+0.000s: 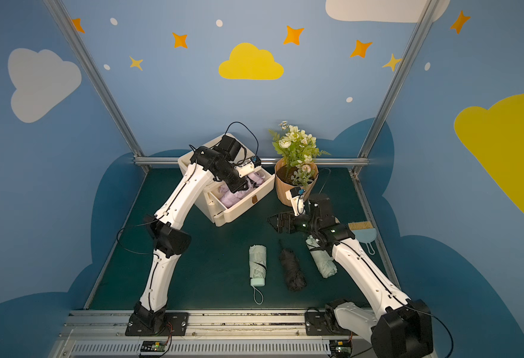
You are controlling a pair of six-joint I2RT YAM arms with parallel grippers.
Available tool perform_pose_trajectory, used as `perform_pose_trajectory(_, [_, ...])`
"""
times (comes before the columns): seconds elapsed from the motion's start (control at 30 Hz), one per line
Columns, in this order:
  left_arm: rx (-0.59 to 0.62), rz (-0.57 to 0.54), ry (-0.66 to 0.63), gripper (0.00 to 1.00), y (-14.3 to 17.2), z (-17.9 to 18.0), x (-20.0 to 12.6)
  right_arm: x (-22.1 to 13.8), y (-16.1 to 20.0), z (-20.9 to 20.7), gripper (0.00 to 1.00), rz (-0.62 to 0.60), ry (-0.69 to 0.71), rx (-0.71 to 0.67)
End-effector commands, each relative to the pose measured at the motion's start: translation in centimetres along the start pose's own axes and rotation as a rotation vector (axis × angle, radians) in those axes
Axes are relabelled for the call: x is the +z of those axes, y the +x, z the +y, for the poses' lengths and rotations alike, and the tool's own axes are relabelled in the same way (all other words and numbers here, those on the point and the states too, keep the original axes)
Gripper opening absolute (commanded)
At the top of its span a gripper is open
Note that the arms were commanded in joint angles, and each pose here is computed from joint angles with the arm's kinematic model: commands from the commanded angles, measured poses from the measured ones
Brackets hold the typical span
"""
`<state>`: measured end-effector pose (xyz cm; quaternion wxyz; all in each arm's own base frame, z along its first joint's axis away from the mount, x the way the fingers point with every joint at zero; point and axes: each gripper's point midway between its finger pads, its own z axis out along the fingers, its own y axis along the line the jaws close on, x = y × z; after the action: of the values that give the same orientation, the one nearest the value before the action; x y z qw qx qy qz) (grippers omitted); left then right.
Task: Place the umbrella in the drawer by color
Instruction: Place the umbrella in the drawer.
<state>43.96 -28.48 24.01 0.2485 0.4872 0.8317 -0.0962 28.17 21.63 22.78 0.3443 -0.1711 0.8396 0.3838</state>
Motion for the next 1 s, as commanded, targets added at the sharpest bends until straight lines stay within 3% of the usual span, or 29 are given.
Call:
perform_pose_trajectory(0.0, [-0.015, 0.113, 0.068, 0.13, 2.5, -0.8, 3.3, -0.4, -0.6, 0.2, 0.97, -0.015, 0.002, -0.012])
perform_pose_trajectory(0.17, [-0.023, 0.154, 0.035, 0.14, 3.5, 0.2, 4.4, -0.2, -0.6, 0.1, 0.97, -0.010, 0.004, -0.009])
perform_pose_trajectory(0.43, [-0.077, 0.207, -0.179, 0.17, 4.8, 5.3, 4.3, 0.0, -0.9, 0.1, 0.97, -0.006, 0.001, -0.010])
perform_pose_trajectory(0.7, [-0.089, 0.235, -0.309, 0.19, 5.4, 7.9, 3.7, 0.1, -1.0, 0.2, 0.97, -0.005, 0.000, -0.007])
perform_pose_trajectory(0.97, [0.038, 0.172, -0.125, 0.24, 3.3, 3.2, 4.4, 0.0, -1.0, 0.1, 0.97, -0.002, 0.006, -0.007])
